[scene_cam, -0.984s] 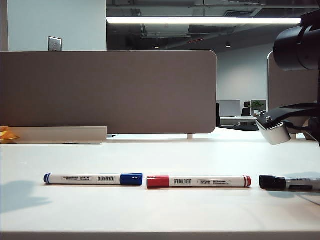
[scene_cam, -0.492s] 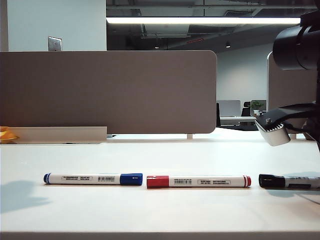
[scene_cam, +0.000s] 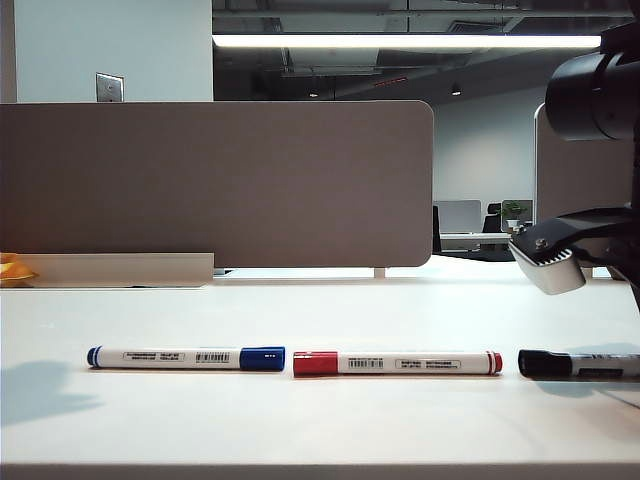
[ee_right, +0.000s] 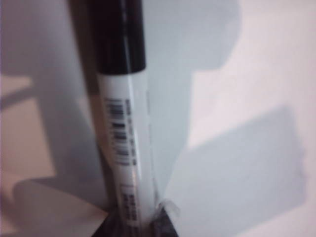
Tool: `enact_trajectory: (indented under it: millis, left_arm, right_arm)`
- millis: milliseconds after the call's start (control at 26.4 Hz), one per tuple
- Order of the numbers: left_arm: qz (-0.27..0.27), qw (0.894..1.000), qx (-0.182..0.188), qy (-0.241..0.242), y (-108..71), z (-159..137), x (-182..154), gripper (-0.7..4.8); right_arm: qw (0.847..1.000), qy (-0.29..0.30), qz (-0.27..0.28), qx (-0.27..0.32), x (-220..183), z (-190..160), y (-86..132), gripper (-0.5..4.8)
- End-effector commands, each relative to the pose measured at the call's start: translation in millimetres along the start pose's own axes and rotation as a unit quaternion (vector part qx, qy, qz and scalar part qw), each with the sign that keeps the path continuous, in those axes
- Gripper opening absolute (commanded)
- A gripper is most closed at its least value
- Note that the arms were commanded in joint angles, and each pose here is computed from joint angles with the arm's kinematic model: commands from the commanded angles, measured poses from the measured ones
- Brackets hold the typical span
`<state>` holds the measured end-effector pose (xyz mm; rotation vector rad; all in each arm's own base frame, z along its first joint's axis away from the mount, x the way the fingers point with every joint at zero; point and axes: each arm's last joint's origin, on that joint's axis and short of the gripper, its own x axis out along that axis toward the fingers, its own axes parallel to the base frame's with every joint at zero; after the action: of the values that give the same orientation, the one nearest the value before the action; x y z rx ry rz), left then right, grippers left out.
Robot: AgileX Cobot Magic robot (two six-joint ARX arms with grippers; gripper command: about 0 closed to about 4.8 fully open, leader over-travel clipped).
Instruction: Pick up the markers one by one and line them up horizontally in a straight line on the table.
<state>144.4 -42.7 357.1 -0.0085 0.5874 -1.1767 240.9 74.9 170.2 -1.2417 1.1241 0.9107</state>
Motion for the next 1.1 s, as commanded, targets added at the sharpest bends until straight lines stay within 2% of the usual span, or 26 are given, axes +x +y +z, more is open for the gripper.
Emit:
enact_trajectory:
  millis: [38, 189, 454, 530, 1098]
  left_arm:
    - [0.0, 1.0, 0.008, -0.004, -0.9, 1.3, -1.0, 0.57]
    - [0.0, 1.0, 0.009, -0.005, -0.9, 1.5, -1.0, 0.57]
    - [0.0, 1.0, 0.009, -0.005, -0.9, 1.5, -1.0, 0.57]
    - [0.001, 1.0, 0.009, -0.005, -0.9, 1.5, -1.1, 0.57]
    - [0.001, 1.0, 0.012, -0.007, -0.6, 2.1, -1.0, 0.57]
  right_arm:
    - [1.0, 0.005, 0.021, -0.006, 8.1, -0.9, 4.5, 0.91]
    - [1.0, 0.005, 0.021, -0.005, 8.1, -0.9, 4.6, 1.18]
    - [1.0, 0.004, 0.023, -0.006, 8.1, -0.8, 4.7, 1.25]
    - [1.0, 0.003, 0.022, -0.005, 8.1, -0.8, 4.6, 1.53]
    - [0.999, 0.007, 0.029, -0.01, 7.6, 0.0, 6.9, 1.58]
